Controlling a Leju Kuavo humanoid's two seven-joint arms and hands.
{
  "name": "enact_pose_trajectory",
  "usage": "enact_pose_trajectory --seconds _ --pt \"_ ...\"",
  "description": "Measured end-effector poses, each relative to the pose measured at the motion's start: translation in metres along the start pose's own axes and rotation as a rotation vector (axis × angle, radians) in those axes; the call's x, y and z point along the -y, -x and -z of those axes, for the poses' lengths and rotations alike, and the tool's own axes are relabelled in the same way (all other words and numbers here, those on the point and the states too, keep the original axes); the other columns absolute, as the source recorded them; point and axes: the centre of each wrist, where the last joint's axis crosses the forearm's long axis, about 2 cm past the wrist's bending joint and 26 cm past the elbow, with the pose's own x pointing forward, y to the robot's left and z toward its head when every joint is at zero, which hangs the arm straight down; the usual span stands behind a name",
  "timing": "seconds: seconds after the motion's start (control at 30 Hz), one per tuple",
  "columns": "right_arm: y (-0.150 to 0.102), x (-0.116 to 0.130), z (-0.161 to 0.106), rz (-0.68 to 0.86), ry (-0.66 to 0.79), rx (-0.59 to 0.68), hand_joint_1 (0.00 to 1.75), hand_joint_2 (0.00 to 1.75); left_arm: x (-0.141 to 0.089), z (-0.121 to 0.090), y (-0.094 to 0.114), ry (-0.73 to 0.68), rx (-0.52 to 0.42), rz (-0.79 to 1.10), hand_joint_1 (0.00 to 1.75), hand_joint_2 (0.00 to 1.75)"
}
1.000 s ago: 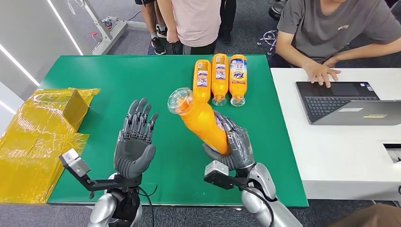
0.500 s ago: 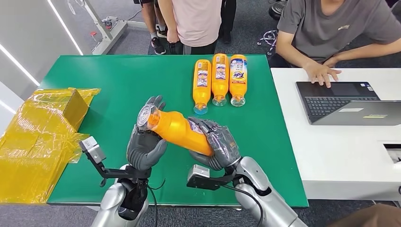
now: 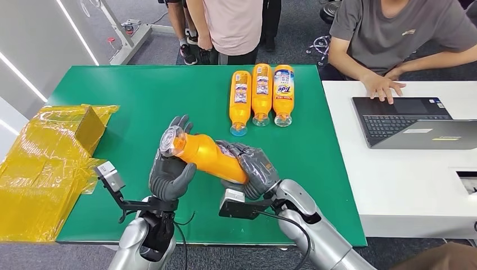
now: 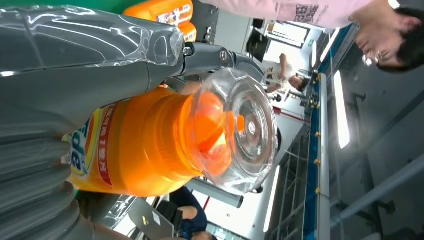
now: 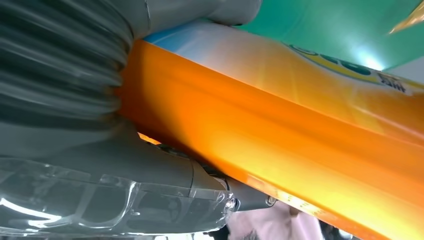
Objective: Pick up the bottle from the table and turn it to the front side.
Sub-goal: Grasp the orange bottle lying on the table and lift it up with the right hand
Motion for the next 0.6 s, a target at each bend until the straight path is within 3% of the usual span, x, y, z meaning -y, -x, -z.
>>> enact_pose_trajectory --seconds 0.17,0.6 --pt "-0.004 -0.006 0.005 0.101 -0.025 0.043 1.75 1.75 -0.001 0.000 0.000 -0.038 -0.013 0.020 0.00 1.75" --pt "-0.009 -0.014 0.004 0.130 -0.044 0.053 1.75 1.75 -0.004 0.001 0.001 -0.074 -0.016 0.072 0.00 1.75"
